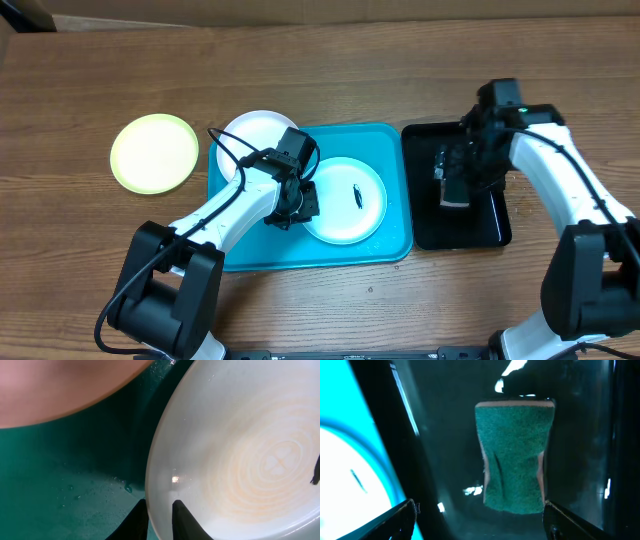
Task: Clean dirty plates on tray and stack at the side
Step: 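Lower the right gripper into the black tray and grasp the sponge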
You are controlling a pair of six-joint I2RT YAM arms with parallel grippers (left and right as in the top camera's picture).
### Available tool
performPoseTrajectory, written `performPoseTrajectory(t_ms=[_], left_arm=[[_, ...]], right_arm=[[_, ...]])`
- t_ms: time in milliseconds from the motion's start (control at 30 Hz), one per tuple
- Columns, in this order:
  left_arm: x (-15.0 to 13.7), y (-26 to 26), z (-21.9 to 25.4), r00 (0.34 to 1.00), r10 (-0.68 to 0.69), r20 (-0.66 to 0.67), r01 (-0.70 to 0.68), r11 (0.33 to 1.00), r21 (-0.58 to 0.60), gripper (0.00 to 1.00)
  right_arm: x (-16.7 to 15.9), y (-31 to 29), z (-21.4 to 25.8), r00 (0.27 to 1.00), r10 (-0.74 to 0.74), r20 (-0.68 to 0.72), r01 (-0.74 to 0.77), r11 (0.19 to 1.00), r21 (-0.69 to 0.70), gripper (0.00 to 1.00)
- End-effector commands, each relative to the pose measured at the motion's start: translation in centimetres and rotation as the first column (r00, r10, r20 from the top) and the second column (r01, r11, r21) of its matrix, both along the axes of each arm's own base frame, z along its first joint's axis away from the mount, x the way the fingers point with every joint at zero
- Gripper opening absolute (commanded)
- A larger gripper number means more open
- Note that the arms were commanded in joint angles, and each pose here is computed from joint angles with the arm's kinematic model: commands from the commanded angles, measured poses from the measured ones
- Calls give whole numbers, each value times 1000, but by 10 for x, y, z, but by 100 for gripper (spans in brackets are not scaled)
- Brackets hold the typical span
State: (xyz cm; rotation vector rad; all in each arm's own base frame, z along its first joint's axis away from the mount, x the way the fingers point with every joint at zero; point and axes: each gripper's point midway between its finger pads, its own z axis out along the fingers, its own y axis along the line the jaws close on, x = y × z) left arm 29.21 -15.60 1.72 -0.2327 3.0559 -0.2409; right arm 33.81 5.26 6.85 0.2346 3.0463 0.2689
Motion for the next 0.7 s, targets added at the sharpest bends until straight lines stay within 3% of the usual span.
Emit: performPoseTrajectory(t_ms=[0, 367, 667], left_arm=[[-3, 2, -6, 1000, 9, -13, -9, 1000, 15, 19], [-4, 3, -6, 1000, 8, -18, -8, 1000, 17, 19], [-5, 3, -6, 1000, 8, -20, -8, 1000, 18, 19]], right_arm=[[-4, -19, -14, 1000, -24, 3, 24, 982, -188, 83], [14, -24, -43, 991, -9, 134, 43, 967, -252, 80], [0, -25, -50, 997, -8, 82, 28, 967, -253, 76]])
